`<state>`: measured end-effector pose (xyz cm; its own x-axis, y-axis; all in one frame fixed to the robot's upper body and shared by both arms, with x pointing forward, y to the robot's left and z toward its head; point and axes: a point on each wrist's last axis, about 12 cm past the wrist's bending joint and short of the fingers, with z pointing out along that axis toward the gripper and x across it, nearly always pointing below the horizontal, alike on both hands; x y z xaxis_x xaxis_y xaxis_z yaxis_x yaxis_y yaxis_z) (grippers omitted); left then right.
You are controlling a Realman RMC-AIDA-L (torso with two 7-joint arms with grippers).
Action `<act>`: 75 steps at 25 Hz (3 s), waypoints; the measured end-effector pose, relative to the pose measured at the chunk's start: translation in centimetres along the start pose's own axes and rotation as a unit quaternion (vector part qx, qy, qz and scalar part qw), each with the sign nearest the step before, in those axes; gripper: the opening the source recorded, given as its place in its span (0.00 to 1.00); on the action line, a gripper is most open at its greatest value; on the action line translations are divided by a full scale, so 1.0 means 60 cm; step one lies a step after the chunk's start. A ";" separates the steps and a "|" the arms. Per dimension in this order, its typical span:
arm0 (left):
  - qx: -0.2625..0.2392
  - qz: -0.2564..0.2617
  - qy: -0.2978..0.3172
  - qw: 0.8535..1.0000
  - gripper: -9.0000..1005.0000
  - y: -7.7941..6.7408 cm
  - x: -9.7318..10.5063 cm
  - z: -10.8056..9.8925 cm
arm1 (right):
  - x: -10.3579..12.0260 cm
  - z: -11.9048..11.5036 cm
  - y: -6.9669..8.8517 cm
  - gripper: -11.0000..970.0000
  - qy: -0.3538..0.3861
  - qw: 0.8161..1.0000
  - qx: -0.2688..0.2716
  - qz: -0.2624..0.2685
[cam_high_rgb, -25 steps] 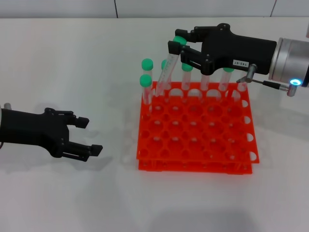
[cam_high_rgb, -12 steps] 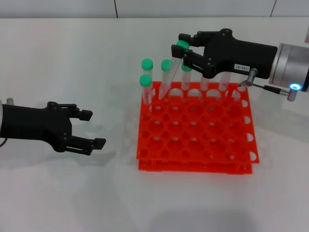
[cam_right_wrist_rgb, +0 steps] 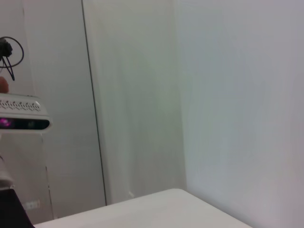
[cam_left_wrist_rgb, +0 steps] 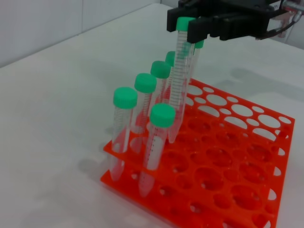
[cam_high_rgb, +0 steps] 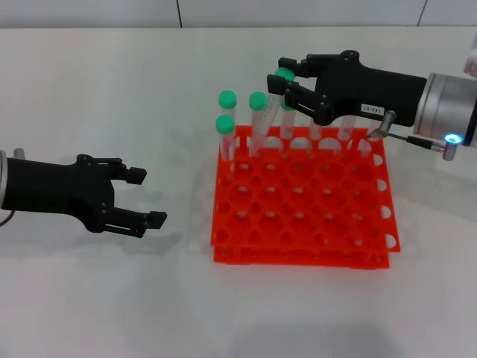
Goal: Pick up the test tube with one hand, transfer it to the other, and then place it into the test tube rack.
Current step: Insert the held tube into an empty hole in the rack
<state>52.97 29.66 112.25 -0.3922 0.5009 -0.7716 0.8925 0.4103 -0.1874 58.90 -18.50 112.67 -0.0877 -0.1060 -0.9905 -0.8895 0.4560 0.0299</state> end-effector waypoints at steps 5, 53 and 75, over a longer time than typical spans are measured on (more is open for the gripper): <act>0.001 0.000 0.000 1.000 0.88 0.000 -0.001 0.001 | 0.001 0.009 -0.001 0.29 0.008 1.000 0.001 -0.007; 0.010 -0.011 0.003 1.000 0.88 -0.003 0.010 0.005 | -0.017 0.022 0.009 0.29 0.009 0.999 -0.022 -0.043; 0.014 -0.011 0.007 1.000 0.88 -0.005 0.013 0.006 | -0.026 0.013 0.009 0.29 0.006 0.999 -0.022 -0.050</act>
<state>52.48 29.63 111.48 -0.4157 0.5025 -0.7581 0.8891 0.4001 -0.2223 58.89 -17.40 114.14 -0.0025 -0.1592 -0.9872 -0.9125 0.4042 -0.0629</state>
